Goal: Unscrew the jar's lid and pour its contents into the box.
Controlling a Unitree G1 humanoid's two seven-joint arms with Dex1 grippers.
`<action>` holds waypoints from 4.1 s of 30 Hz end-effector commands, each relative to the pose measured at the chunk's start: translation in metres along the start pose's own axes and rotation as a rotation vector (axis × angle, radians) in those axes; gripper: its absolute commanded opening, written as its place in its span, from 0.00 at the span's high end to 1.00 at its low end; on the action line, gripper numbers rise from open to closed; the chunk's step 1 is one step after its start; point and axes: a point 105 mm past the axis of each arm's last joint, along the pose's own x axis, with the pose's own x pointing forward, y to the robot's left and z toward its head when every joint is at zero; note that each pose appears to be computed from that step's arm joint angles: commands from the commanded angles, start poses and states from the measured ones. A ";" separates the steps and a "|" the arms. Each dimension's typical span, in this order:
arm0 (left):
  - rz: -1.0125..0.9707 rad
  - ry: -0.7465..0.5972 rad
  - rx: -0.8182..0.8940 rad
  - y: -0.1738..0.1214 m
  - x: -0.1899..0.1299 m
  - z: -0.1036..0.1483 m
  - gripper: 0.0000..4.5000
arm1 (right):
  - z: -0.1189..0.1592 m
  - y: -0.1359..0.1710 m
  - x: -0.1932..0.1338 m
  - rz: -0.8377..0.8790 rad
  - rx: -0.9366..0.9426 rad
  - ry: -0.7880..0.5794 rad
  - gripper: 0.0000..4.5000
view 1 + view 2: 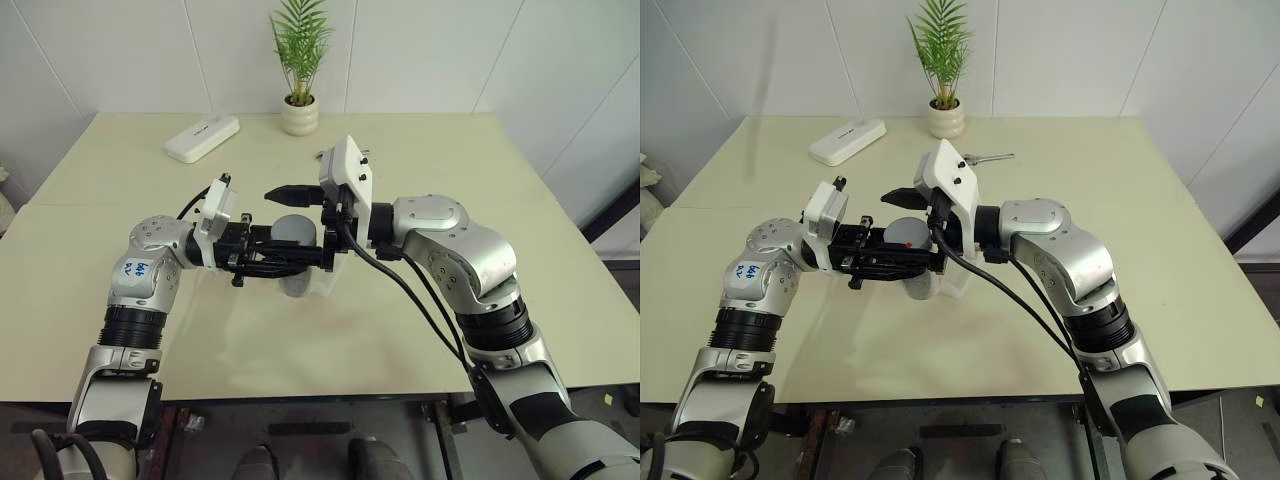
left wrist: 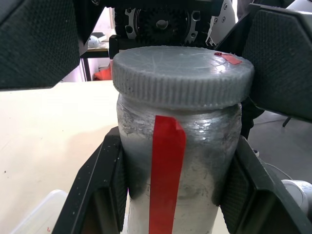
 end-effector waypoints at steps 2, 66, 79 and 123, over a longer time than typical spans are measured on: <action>0.001 -0.006 0.026 -0.003 -0.003 0.004 0.56 | 0.013 -0.004 -0.011 -0.035 -0.051 -0.012 0.06; -0.159 -0.054 0.073 0.003 0.010 0.008 0.56 | 0.016 0.011 0.005 0.065 -0.018 -0.046 0.06; -0.177 -0.047 0.078 -0.003 0.012 0.006 0.56 | 0.015 -0.002 0.008 0.089 -0.048 -0.040 0.06; -0.162 -0.052 0.069 -0.013 0.007 0.006 0.56 | 0.007 -0.023 -0.046 -0.117 -0.066 0.070 0.06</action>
